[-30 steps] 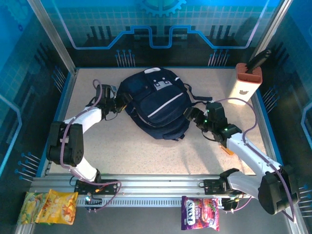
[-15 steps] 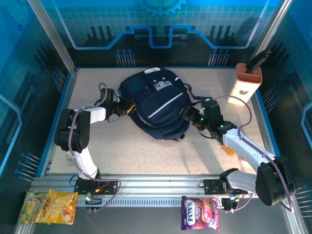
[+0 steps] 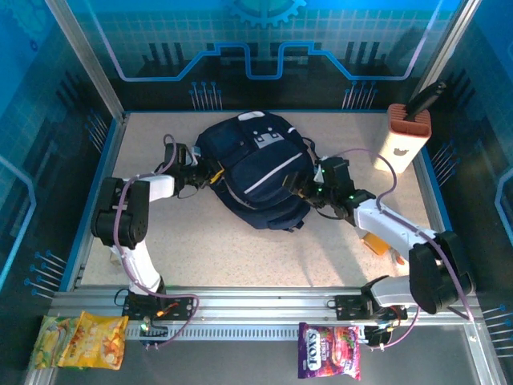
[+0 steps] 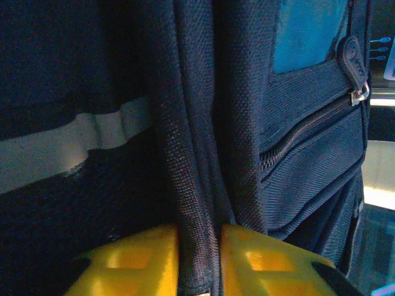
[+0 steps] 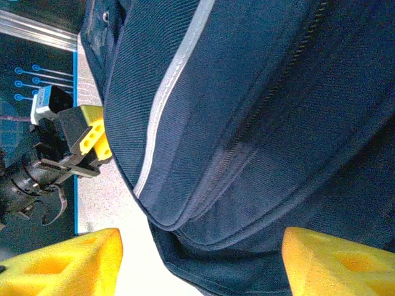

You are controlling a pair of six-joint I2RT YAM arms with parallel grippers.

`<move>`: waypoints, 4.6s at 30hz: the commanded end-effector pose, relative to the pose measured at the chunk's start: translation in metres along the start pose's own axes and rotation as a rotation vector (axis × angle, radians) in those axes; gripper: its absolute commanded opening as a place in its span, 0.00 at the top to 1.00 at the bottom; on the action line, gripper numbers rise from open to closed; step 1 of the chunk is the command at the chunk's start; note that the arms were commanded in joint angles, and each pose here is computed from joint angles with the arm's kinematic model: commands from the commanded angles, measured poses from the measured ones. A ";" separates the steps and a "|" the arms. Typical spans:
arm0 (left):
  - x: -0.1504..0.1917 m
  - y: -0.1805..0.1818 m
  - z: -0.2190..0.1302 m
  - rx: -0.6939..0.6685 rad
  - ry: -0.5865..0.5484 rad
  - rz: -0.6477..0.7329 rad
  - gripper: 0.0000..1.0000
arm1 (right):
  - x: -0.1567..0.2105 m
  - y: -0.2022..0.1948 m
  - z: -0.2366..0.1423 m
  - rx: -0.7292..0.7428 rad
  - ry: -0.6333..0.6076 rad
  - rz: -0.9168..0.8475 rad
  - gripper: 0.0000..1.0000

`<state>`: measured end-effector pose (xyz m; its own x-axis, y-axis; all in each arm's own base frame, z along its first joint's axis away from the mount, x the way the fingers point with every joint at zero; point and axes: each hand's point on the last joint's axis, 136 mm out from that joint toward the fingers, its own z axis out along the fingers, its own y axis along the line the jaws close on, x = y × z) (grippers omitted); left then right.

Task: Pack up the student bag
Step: Rotate the student bag at the top-center of the table, then zip the student bag at the top-center of the table.

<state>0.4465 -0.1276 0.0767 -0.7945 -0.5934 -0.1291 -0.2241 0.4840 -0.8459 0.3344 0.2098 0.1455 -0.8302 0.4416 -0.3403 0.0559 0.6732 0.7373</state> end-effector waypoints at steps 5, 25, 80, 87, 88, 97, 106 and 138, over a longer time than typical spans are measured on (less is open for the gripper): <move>-0.006 -0.023 -0.002 0.071 0.009 0.029 0.93 | -0.013 0.018 0.017 -0.007 0.008 -0.049 0.33; 0.034 -0.054 -0.056 0.128 -0.050 0.015 1.00 | -0.096 0.019 0.055 0.096 -0.045 -0.202 0.34; 0.067 -0.060 -0.046 0.135 0.052 0.065 1.00 | 0.080 0.093 0.134 0.189 0.085 -0.290 0.60; 0.067 -0.062 -0.047 0.136 0.055 0.066 1.00 | 0.072 0.084 0.136 0.266 0.066 -0.314 0.67; 0.067 -0.062 -0.047 0.135 0.055 0.065 1.00 | 0.071 0.085 0.136 0.269 0.063 -0.318 0.67; 0.064 -0.062 -0.048 0.127 0.037 0.068 1.00 | 0.068 0.076 0.134 0.325 0.067 -0.365 0.91; 0.061 -0.058 -0.047 0.110 0.021 0.061 1.00 | 0.066 0.054 0.104 0.396 0.043 -0.415 0.96; 0.062 -0.060 -0.044 0.111 0.056 0.072 1.00 | 0.059 0.045 0.122 0.487 0.064 -0.436 0.76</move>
<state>0.3809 -0.1587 0.1192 -0.8206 -0.5602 -0.1131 -0.1917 0.4563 -0.8689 0.3439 0.3497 0.0914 -0.8736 0.0355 -0.4853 -0.0935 0.9665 0.2391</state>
